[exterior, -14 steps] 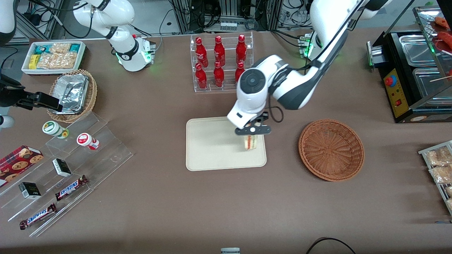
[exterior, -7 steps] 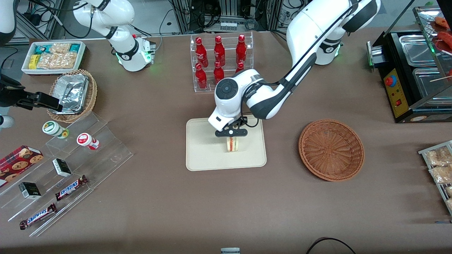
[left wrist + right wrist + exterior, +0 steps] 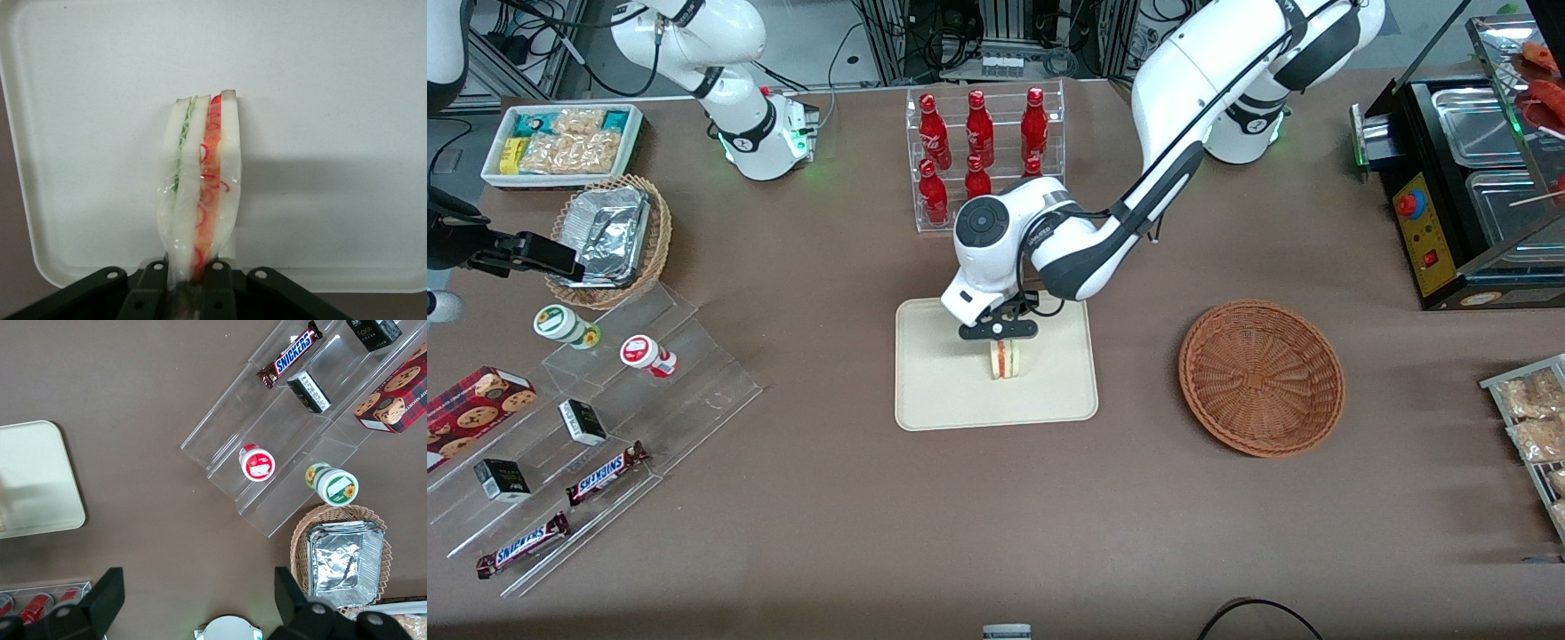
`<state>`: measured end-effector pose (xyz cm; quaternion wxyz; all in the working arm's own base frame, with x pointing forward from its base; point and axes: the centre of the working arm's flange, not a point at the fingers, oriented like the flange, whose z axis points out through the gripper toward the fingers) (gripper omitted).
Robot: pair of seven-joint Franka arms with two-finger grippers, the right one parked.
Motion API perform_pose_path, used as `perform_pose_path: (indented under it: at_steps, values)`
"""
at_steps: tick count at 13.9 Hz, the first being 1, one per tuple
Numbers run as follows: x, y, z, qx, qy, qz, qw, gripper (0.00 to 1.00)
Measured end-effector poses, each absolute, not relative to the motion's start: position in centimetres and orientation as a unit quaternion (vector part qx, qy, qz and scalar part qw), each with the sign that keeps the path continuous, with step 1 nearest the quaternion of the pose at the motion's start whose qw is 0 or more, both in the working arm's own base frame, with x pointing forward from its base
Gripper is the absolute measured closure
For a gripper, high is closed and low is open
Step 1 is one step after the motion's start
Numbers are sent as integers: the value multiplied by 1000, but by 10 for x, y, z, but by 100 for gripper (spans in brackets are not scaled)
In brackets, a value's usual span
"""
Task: Place sandwich from basket to tray
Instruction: 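Lower the sandwich onto the tray center with the left gripper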
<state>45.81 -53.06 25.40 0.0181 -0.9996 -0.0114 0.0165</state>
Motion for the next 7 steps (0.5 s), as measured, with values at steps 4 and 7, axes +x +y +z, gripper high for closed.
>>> perform_pose_path:
  at_steps: [4,7]
  values:
    - [456,-536,244,-1000,-11,15,8,85]
    - [457,-536,242,-1000,-13,15,6,70]
